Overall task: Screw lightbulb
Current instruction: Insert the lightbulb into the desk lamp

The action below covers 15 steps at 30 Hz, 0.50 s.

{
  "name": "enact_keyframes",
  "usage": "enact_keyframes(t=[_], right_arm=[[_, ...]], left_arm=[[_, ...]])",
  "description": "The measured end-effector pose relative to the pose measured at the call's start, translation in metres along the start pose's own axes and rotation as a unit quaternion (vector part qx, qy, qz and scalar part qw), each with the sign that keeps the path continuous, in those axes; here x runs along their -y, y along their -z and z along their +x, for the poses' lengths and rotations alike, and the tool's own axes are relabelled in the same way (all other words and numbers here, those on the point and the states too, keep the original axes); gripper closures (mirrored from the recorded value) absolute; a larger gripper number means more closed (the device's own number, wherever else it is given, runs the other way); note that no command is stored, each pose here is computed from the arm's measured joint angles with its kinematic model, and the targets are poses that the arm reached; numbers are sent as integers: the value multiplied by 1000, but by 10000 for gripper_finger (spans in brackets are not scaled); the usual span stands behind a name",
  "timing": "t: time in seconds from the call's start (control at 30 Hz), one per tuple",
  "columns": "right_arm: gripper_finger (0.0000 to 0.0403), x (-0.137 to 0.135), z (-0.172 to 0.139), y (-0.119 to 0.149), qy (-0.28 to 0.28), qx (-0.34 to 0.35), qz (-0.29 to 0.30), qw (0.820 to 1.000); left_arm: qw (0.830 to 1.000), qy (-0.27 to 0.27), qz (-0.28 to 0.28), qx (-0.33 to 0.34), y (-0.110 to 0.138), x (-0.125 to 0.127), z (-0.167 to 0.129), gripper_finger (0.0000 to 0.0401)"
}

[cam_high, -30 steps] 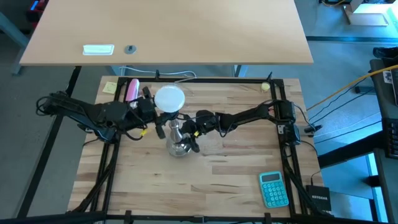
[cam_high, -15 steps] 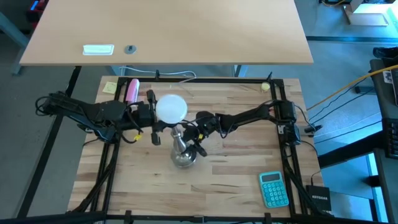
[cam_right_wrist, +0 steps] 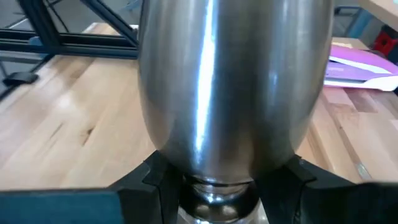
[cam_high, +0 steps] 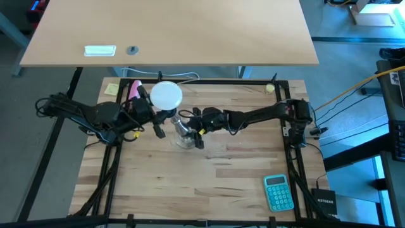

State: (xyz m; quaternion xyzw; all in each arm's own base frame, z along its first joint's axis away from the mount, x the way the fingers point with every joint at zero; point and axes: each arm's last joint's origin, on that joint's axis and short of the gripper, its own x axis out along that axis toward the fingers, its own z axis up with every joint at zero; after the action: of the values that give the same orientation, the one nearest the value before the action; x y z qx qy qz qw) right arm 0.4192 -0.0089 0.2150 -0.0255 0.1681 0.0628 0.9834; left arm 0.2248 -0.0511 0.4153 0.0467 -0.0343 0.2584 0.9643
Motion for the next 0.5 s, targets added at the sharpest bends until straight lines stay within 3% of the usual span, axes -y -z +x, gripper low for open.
enact_keyframes(t=[0.27, 0.4, 0.5], right_arm=[[238, 4, 15, 32, 18, -15, -2, 1000], [239, 3, 21, 44, 16, -33, 0, 999], [239, 4, 22, 46, 15, -35, 2, 999]], left_arm=[[1000, 2, -4, -3, 1, 1, -1, 270], [998, 58, 12, -2, 4, 6, 0, 270], [1000, 29, 1, -2, 3, 4, 0, 270]])
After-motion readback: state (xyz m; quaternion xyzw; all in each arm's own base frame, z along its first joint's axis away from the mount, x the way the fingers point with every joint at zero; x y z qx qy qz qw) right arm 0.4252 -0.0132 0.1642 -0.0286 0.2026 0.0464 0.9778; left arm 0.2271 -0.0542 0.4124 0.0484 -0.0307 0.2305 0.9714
